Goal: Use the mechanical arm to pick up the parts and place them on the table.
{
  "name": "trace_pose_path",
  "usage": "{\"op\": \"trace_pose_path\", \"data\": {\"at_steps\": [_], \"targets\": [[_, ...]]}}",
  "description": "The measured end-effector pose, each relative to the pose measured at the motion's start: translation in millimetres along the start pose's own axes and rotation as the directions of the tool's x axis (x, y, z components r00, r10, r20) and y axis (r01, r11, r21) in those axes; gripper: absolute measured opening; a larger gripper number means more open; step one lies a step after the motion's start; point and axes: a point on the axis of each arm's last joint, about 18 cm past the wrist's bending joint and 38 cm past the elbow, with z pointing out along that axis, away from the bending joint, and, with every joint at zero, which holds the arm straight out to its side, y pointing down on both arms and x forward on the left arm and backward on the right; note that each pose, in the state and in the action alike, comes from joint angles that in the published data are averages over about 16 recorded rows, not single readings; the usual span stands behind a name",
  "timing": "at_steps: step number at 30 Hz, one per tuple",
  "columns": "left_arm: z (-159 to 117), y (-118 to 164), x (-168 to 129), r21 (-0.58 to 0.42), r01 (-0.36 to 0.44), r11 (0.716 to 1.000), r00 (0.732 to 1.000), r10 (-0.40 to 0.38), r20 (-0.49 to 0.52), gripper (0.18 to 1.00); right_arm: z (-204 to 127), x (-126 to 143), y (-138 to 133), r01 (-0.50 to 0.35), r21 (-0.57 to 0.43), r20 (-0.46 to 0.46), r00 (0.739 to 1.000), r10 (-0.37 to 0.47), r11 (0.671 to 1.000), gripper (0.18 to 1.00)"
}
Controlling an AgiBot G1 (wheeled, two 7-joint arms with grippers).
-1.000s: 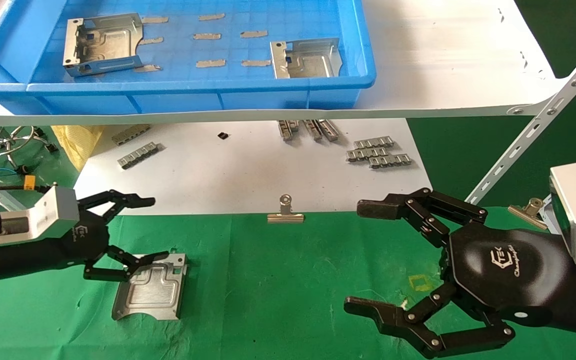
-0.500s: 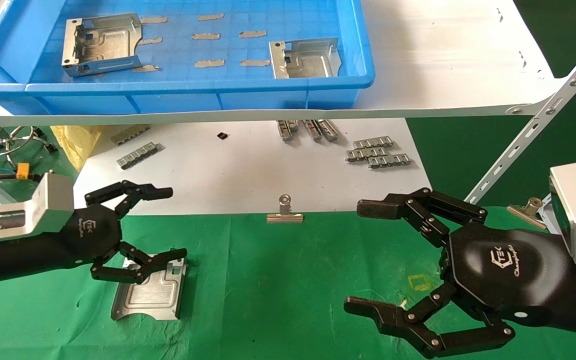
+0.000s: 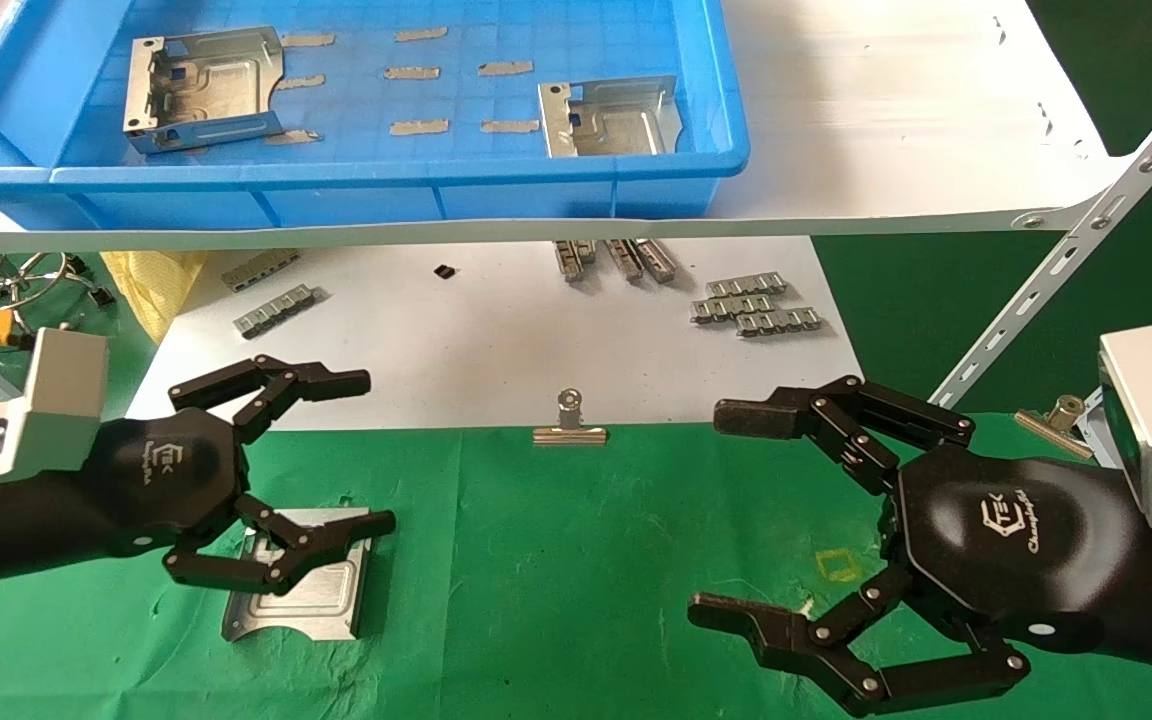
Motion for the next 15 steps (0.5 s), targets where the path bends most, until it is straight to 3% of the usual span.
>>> {"op": "trace_pose_path", "data": {"at_steps": [15], "targets": [[2.2,-42.2,41.6,0.068,0.061,0.996,0.994,-0.054,-0.098,1.001,0.0,0.0,0.0,0.0,0.0,0.0,1.0,0.0,1.0,1.001]]}}
